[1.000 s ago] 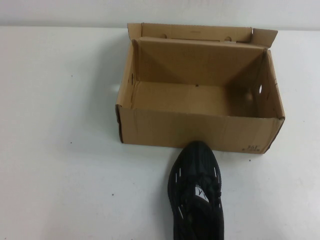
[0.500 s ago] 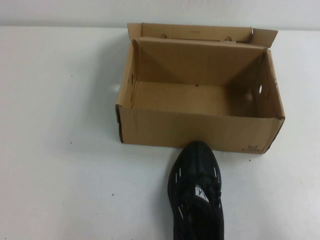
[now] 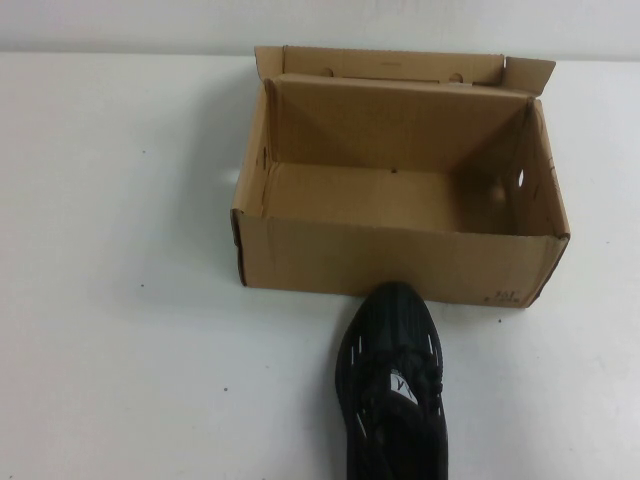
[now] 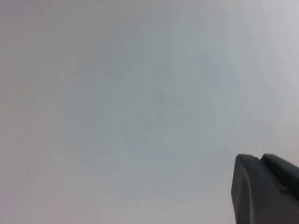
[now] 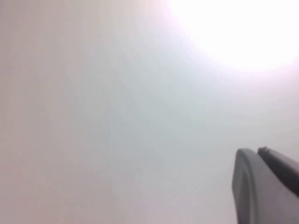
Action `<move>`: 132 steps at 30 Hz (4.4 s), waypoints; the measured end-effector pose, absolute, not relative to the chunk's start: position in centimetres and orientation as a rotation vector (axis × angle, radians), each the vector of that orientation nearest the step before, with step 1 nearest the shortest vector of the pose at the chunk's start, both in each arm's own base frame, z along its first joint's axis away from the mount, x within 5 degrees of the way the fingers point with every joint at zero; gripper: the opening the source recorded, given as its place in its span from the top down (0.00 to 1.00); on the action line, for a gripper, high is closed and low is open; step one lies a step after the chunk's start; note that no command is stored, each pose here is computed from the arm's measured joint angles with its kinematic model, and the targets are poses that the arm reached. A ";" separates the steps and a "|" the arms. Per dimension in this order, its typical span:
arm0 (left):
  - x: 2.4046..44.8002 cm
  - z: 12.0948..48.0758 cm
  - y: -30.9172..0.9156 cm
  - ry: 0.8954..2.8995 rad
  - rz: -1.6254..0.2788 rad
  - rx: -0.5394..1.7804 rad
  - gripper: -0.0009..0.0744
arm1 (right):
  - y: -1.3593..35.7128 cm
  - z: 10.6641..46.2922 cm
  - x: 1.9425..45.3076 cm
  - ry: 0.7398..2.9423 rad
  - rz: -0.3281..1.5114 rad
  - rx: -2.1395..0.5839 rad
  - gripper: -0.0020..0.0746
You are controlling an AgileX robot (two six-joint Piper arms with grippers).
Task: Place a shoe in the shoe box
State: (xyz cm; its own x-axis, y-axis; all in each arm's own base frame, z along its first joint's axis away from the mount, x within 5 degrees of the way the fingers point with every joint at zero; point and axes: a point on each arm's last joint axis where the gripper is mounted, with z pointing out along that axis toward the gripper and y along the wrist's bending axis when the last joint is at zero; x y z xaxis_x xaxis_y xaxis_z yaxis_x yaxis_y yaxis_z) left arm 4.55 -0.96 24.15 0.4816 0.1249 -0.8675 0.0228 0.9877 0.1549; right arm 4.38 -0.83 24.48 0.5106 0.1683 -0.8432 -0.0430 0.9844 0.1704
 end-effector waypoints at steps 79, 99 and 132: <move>12.4 37.0 -2.4 2.243 -0.283 0.241 0.99 | 18.9 30.4 17.1 2.242 0.276 -1.334 0.89; 12.4 36.7 -2.7 2.282 -0.333 0.252 0.99 | 21.6 26.2 19.2 2.275 0.257 -1.454 0.47; 12.2 37.0 -3.6 2.242 -0.441 0.329 0.99 | 24.7 33.8 21.1 2.342 0.344 -1.497 0.97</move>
State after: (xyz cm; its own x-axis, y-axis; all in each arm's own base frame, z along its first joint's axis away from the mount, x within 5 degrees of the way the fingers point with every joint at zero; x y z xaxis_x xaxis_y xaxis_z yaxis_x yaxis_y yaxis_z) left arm 12.21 -3.60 37.03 -0.6388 0.0899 -0.7641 0.3726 0.9050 -0.2051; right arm 21.07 24.72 33.79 -0.3875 -0.8270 -0.4073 -0.9092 0.4158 0.0209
